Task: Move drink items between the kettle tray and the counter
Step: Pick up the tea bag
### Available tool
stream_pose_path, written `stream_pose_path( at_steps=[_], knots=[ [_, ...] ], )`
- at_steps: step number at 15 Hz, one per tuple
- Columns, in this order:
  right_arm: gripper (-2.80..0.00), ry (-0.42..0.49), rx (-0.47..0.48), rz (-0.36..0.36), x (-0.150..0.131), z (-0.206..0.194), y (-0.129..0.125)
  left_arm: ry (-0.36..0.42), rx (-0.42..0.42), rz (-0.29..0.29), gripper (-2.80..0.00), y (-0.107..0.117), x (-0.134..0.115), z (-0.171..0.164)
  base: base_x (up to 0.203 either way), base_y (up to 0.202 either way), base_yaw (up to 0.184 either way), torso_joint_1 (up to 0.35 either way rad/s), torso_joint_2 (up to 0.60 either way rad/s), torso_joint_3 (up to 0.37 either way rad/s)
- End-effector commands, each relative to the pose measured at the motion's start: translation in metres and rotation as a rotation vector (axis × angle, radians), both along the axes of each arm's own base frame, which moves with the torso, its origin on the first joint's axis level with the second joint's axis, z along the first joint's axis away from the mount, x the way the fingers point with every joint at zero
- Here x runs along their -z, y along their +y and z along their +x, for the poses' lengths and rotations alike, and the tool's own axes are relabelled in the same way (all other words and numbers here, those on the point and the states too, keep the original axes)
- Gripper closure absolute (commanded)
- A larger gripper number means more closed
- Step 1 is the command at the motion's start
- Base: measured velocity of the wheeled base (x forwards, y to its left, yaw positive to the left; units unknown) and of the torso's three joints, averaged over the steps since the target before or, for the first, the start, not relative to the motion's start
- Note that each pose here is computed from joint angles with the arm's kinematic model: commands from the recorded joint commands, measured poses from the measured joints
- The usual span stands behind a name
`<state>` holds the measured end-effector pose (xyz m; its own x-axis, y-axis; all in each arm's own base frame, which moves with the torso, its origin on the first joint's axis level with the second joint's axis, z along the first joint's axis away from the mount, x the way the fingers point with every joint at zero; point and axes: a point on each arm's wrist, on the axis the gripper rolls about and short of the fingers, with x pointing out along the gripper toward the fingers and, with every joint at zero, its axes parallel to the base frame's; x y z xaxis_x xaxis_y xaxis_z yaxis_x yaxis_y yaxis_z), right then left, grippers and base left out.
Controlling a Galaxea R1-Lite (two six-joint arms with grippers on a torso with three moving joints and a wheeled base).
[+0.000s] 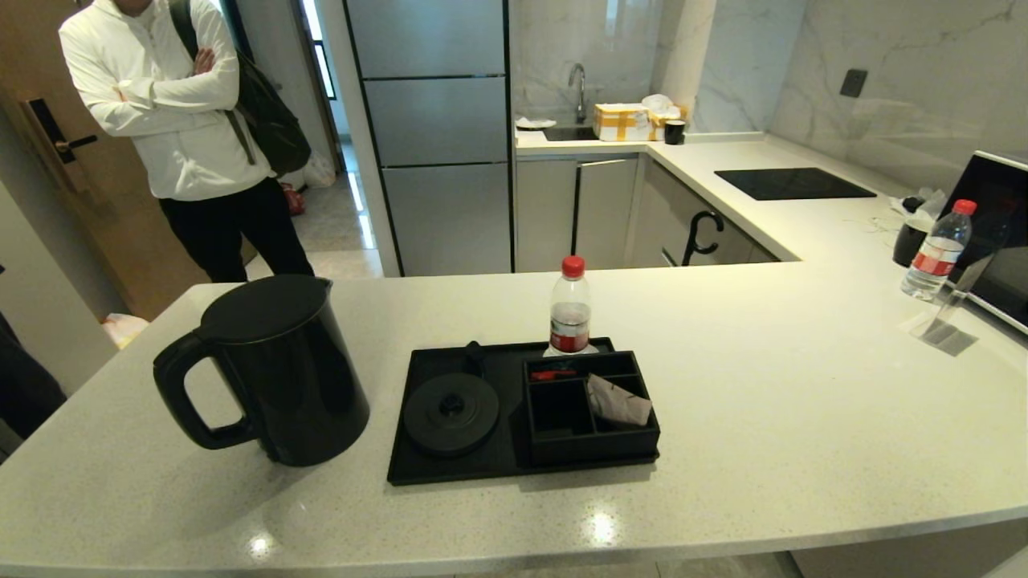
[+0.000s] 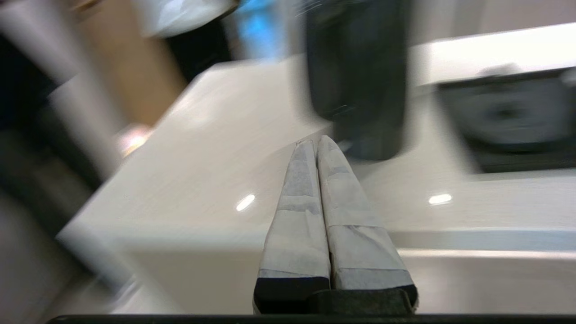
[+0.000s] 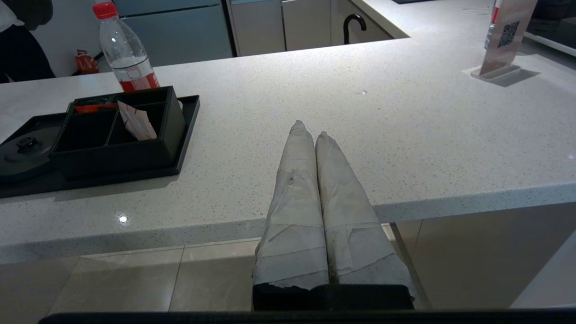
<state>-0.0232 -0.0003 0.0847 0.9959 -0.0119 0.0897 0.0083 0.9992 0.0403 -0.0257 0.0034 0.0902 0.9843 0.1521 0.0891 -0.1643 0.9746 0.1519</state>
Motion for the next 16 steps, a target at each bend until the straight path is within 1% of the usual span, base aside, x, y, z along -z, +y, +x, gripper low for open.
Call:
stream_pose_path(
  at_steps=[1, 3, 4, 5, 7, 8, 9, 10, 11, 13, 14, 16],
  knots=[
    [0.0, 0.03, 0.0, 0.001, 0.0083, 0.0024, 0.0, -0.004, 0.09, 0.008, 0.0, -0.002, 0.007, 0.003, 0.0, 0.0, 0.0, 0.0, 0.0, 0.0],
    [0.0, 0.029, 0.0, 0.001, 0.0083, 0.0024, 0.0, -0.007, 0.091, 0.007, 0.0, -0.0021, 0.0068, 0.003, 0.0, 0.0, 0.0, 0.0, 0.0, 0.0],
    [0.0, 0.03, 0.0, 0.001, 0.0085, 0.0025, 0.0, -0.014, 0.092, -0.015, 0.0, -0.002, 0.0066, 0.0031, 0.0, 0.0, 0.0, 0.0, 0.0, 0.0],
    [0.0, 0.029, 0.0, 0.001, 0.0082, 0.0024, 0.0, -0.019, 0.096, -0.06, 0.0, -0.002, 0.0072, 0.0034, 0.0, 0.0, 0.0, 0.0, 0.0, 0.0],
    [0.0, 0.03, 0.0, 0.001, 0.0085, 0.0025, 0.0, -0.02, 0.131, -0.181, 0.0, -0.0026, 0.0086, 0.0038, 0.0, 0.0, 0.0, 0.0, 0.0, 0.0],
    [0.0, 0.029, 0.0, 0.001, 0.0081, 0.0024, 0.0, -0.011, 0.179, -0.202, 0.0, -0.0036, 0.0096, 0.0039, 0.0, 0.0, 0.0, 0.0, 0.0, 0.0],
    [0.0, 0.028, 0.0, 0.001, 0.008, 0.0023, 0.0, -0.009, 0.191, -0.212, 0.0, -0.0039, 0.0098, 0.0038, 0.0, 0.0, 0.0, 0.0, 0.0, 0.0],
    [0.0, 0.029, 0.0, 0.001, 0.0081, 0.0024, 0.0, -0.008, 0.189, -0.211, 0.0, -0.0038, 0.0098, 0.004, 0.0, 0.0, 0.0, 0.0, 0.0, 0.0],
    [0.0, 0.028, 0.0, 0.001, 0.008, 0.0023, 0.0, -0.008, 0.17, -0.203, 0.0, -0.0034, 0.0098, 0.0038, 0.0, 0.0, 0.0, 0.0, 0.0, 0.0],
    [0.0, 0.029, 0.0, 0.001, 0.0081, 0.0024, 0.0, 0.012, 0.157, -0.164, 0.0, -0.0032, 0.012, 0.0043, 0.0, 0.0, 0.0, 0.0, 0.0, 0.0],
    [0.0, 0.03, 0.0, 0.001, 0.0084, 0.0025, 0.0, 0.029, 0.164, -0.1, 0.0, -0.0035, 0.0147, 0.0049, 0.0, 0.0, 0.0, 0.0, 0.0, 0.0],
    [0.0, 0.03, 0.0, 0.001, 0.0085, 0.0025, 0.0, 0.033, 0.169, -0.097, 0.0, -0.0036, 0.0157, 0.0052, 0.0, 0.0, 0.0, 0.0, 0.0, 0.0]
  ],
)
